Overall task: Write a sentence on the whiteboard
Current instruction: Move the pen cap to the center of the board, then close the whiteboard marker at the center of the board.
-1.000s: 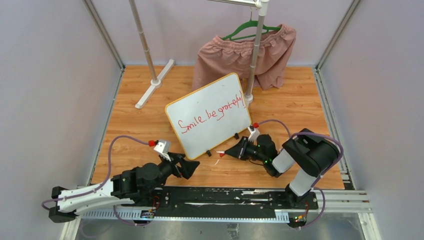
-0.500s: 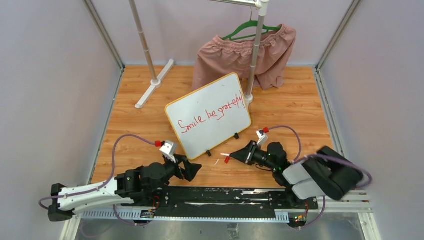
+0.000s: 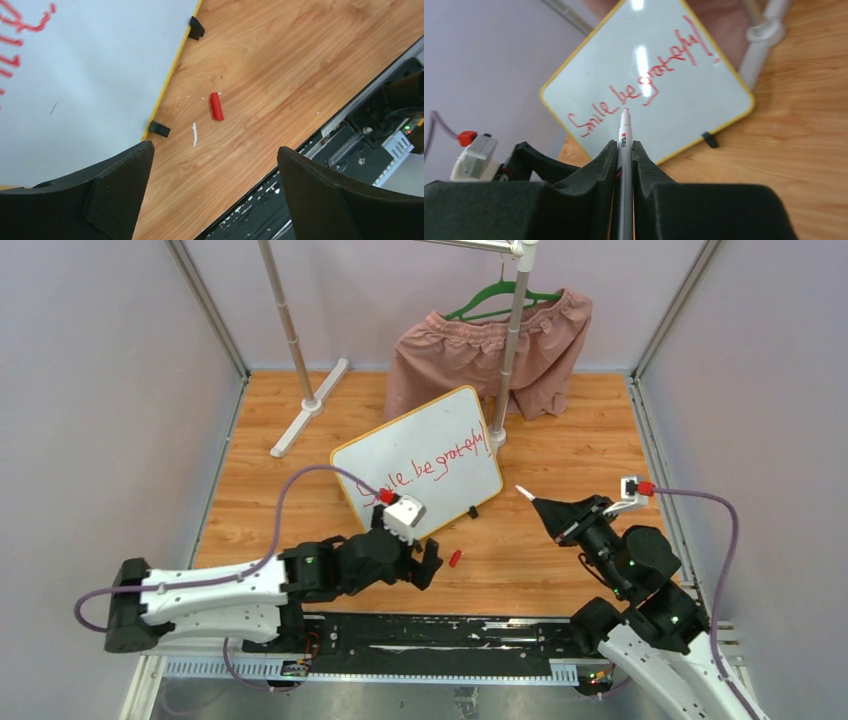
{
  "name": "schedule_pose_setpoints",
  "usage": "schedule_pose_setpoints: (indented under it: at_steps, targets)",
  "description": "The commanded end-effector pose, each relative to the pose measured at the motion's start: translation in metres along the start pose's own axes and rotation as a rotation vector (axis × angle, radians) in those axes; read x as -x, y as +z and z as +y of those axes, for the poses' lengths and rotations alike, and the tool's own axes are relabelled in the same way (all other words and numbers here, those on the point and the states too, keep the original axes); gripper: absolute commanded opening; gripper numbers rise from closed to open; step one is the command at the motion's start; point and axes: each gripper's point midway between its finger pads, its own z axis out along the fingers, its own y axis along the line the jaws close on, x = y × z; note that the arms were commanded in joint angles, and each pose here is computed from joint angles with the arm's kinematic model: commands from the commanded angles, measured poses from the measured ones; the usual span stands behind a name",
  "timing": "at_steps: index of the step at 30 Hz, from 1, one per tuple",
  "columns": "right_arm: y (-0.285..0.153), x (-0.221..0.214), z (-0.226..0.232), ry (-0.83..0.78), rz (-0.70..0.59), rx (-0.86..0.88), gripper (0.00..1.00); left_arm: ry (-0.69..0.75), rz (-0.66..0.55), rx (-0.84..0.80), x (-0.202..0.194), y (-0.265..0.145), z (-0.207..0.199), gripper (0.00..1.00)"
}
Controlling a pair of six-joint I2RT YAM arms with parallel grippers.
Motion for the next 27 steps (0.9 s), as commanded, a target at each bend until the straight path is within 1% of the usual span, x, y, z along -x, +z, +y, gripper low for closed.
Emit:
schedule_pose_setpoints:
  at_steps: [1,4,7,13,16,19,27]
  targets:
    - [-0.044,0.006,-0.075,-0.17,0.021,-0.393,0.0,0.095,0.137,0.046,0.001,0.025,-0.02,1.0]
    - [-0.059,0.034,-0.068,-0.212,-0.05,-0.405,0.0,0.153,0.249,0.125,-0.014,0.052,-0.024,1.0]
    - [-0.068,0.046,-0.062,-0.248,-0.067,-0.406,0.0,0.195,0.351,0.158,-0.029,0.072,-0.032,0.95]
    - [-0.079,0.058,-0.055,-0.28,-0.098,-0.38,0.0,0.221,0.499,0.173,-0.06,0.103,-0.048,0.84]
    - [-0.083,0.06,-0.05,-0.282,-0.1,-0.358,0.0,0.214,0.552,0.196,-0.075,0.116,-0.048,0.77]
    - [-0.085,0.061,-0.048,-0.282,-0.105,-0.347,0.0,0.163,0.598,0.208,-0.086,0.127,-0.042,0.67]
    - [-0.086,0.063,-0.044,-0.278,-0.111,-0.329,0.0,0.118,0.663,0.251,-0.101,0.138,-0.024,0.57]
